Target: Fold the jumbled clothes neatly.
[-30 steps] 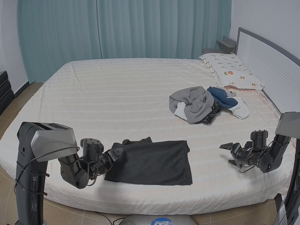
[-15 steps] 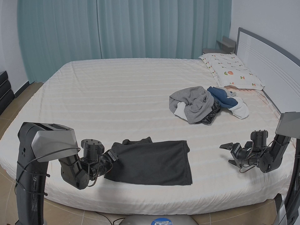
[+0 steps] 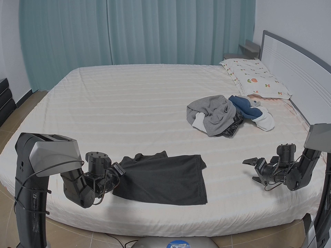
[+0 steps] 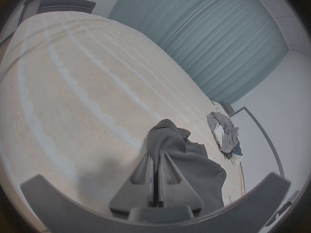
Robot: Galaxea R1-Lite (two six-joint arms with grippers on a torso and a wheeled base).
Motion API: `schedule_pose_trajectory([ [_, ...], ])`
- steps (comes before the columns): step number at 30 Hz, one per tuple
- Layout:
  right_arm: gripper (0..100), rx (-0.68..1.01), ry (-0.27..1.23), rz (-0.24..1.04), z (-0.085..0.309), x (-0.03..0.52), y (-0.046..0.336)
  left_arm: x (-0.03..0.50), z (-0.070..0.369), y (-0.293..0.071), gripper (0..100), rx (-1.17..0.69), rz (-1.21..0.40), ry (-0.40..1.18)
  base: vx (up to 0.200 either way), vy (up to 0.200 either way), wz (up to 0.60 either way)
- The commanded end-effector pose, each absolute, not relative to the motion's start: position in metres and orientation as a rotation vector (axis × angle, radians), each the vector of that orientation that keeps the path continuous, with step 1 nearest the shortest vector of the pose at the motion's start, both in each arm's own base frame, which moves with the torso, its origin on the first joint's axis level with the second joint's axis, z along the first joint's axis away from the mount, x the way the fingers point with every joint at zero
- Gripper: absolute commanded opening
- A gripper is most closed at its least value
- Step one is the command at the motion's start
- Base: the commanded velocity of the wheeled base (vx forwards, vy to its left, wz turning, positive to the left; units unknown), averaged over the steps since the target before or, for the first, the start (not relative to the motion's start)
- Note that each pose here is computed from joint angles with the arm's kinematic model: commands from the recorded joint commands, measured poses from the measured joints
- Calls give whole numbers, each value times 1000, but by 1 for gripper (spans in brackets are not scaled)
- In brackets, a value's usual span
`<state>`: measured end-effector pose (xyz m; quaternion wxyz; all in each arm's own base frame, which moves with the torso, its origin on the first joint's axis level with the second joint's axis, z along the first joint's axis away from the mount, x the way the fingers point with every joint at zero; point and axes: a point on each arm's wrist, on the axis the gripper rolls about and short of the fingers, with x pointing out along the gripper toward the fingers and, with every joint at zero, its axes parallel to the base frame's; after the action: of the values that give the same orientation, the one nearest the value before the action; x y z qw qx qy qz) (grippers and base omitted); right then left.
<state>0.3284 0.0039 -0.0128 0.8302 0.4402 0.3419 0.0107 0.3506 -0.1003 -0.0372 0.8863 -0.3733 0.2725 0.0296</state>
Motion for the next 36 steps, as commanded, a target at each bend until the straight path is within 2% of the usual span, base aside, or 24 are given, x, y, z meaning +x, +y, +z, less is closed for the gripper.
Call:
schedule_pose_trajectory([
  [1, 100, 934, 725, 22, -13, 328, 4, 351, -36, -98, 0, -781, 69, 561, 0, 0, 0],
  [5, 100, 934, 725, 22, -13, 328, 4, 348, -34, -98, 0, -806, 78, 563, 0, 0, 0],
  [36, 100, 936, 722, 22, -11, 328, 3, 343, -32, -74, 0, -819, 146, 561, 0, 200, 0],
])
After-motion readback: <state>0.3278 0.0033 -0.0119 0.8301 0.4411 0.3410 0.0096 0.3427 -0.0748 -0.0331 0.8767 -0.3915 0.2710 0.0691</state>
